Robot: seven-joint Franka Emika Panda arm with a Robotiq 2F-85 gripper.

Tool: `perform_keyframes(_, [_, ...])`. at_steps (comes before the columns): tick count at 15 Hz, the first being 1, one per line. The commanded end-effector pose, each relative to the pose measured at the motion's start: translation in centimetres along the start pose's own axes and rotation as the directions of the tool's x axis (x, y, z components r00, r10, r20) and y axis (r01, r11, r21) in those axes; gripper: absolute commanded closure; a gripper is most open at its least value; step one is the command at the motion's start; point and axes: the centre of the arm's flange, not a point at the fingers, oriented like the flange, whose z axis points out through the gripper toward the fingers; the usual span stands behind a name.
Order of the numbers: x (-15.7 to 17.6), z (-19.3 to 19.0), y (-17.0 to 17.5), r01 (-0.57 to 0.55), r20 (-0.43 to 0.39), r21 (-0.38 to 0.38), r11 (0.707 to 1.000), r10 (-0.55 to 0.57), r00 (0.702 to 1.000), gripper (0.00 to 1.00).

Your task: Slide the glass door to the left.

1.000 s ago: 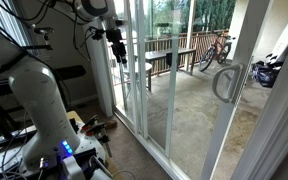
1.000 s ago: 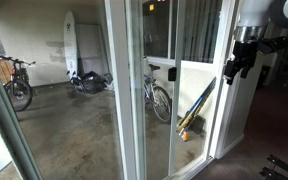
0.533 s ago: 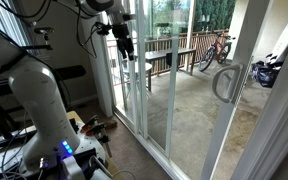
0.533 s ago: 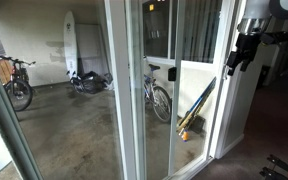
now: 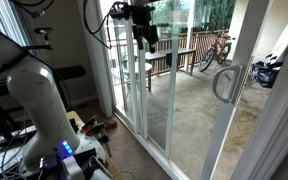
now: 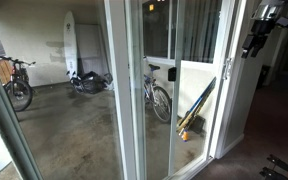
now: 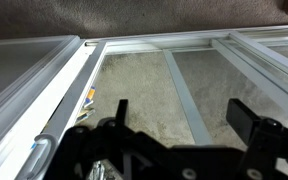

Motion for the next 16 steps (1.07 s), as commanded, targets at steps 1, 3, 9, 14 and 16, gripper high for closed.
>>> perform_keyframes(1, [4.7, -3.5, 7.1, 0.000, 0.020, 0.004, 1.000, 0.000, 1.000, 0.00])
perform_keyframes(3, [6.4, -5.1, 10.9, -0.017, 0.013, -0.003, 1.000, 0.017, 1.000, 0.00])
perform_keyframes(9, [12.2, -1.8, 14.8, -0.064, 0.085, -0.055, 0.996, 0.068, 0.994, 0.00])
perform_keyframes(14, [12.6, 0.7, 14.3, -0.075, 0.098, -0.090, 0.993, 0.083, 0.992, 0.00])
perform_keyframes(16, [13.0, 0.9, 14.6, -0.079, 0.108, -0.096, 0.992, 0.089, 0.990, 0.00])
